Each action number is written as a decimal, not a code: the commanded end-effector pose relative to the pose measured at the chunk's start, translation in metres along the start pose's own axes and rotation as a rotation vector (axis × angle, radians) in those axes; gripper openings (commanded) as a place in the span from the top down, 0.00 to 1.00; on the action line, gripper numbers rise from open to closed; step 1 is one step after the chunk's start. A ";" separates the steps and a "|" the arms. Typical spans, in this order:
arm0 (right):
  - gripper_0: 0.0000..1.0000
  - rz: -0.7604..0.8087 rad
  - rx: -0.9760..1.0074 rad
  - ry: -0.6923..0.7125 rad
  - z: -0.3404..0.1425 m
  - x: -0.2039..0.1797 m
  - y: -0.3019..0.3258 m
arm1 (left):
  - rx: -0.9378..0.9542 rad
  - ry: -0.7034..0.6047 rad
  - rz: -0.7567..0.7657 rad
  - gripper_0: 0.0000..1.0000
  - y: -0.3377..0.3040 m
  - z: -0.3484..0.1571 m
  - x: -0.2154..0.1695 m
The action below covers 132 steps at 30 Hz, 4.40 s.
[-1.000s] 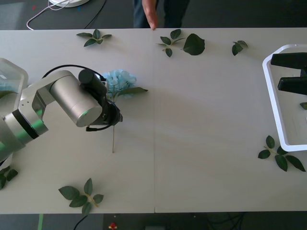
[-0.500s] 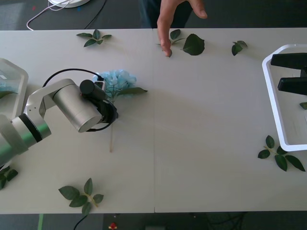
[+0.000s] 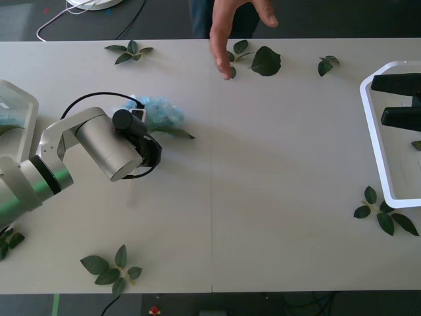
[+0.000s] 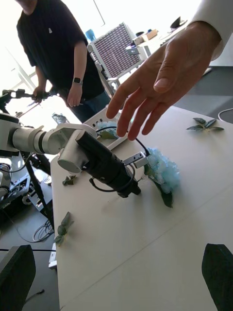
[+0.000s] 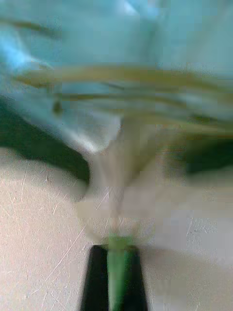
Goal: Place the red flowers into the right box and the blue flowers into the left box. If a person shows an open palm, hand one flower to the person first, then continue sorting.
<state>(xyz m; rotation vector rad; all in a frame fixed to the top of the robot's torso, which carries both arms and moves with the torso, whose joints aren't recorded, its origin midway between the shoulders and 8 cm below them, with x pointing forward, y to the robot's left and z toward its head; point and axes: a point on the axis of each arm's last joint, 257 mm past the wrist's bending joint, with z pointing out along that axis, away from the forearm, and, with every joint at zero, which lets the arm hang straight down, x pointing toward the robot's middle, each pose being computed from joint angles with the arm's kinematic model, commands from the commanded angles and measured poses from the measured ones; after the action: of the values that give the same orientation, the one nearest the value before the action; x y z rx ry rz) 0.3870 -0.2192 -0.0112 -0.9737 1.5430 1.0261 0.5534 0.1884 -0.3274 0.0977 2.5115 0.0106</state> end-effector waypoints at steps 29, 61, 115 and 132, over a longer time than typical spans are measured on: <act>0.00 -0.059 0.008 0.048 -0.007 -0.002 0.003 | 0.118 -0.687 -0.104 1.00 -0.007 -0.365 -0.168; 0.00 -0.059 0.008 0.048 -0.007 -0.002 0.003 | 0.160 -1.306 0.110 1.00 -0.003 -0.344 -0.408; 0.00 -0.059 0.008 0.048 -0.007 -0.002 0.003 | 0.156 -1.279 0.146 0.00 -0.009 -0.307 -0.407; 0.00 -0.059 0.008 0.048 -0.007 -0.002 0.003 | 0.317 -0.922 0.215 0.00 -0.023 -0.403 -0.271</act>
<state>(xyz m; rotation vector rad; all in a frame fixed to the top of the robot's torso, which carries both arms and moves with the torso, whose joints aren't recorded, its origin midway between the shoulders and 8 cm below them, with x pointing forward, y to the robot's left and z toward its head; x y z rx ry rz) 0.3865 -0.2196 -0.0126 -0.9744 1.5463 1.0262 0.5650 0.1178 0.1573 0.3706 1.5499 -0.3369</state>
